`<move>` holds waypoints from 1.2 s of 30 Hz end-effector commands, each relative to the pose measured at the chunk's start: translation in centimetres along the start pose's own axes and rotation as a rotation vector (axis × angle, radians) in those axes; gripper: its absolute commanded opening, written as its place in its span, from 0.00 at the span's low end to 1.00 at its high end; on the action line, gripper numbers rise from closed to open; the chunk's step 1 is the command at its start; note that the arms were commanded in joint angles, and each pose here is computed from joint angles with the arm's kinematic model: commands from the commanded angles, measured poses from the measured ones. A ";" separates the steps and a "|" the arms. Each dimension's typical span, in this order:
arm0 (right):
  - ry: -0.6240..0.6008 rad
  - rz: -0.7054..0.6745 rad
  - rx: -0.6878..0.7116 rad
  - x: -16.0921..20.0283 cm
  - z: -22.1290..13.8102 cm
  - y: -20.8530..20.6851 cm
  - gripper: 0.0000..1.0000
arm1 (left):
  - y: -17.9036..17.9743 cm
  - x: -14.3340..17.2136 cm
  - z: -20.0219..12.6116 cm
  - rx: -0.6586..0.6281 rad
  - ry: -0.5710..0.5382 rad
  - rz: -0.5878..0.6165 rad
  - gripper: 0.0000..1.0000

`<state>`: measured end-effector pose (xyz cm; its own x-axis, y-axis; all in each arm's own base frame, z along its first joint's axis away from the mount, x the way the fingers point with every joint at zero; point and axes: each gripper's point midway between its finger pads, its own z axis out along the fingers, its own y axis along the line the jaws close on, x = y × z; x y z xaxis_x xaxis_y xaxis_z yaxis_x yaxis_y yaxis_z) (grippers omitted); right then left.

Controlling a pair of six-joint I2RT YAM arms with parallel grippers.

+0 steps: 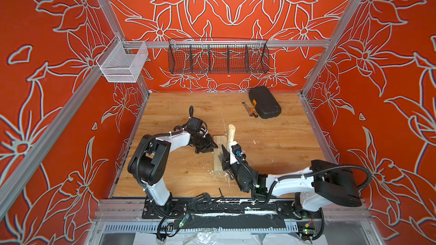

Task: Use a claw hammer to pull out a nail
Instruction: Remove the nail from the mounting plate.

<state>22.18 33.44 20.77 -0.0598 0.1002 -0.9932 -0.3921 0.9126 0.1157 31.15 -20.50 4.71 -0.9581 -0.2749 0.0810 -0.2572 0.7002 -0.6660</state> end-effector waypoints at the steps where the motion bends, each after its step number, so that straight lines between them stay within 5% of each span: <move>1: 0.089 -0.125 0.005 3.2 0.0 0.4 0.00 | 3.3 0.3 1.2 -0.129 0.006 -0.071 0.31; 16: 0.063 -0.096 0.089 1.2 3.6 -0.5 0.00 | 0.1 -1.8 -1.3 -0.127 -0.065 0.003 0.31; 36: 0.021 -0.048 0.080 -0.4 7.2 -0.1 0.00 | 1.6 -2.7 1.3 -0.145 -0.022 -0.028 0.31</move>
<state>28.08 35.75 20.08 -0.0828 0.0073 -0.9965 -0.3283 0.9439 0.0342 34.38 -20.17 5.03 -0.9524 -0.3028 0.0343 -0.2611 0.7529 -0.6042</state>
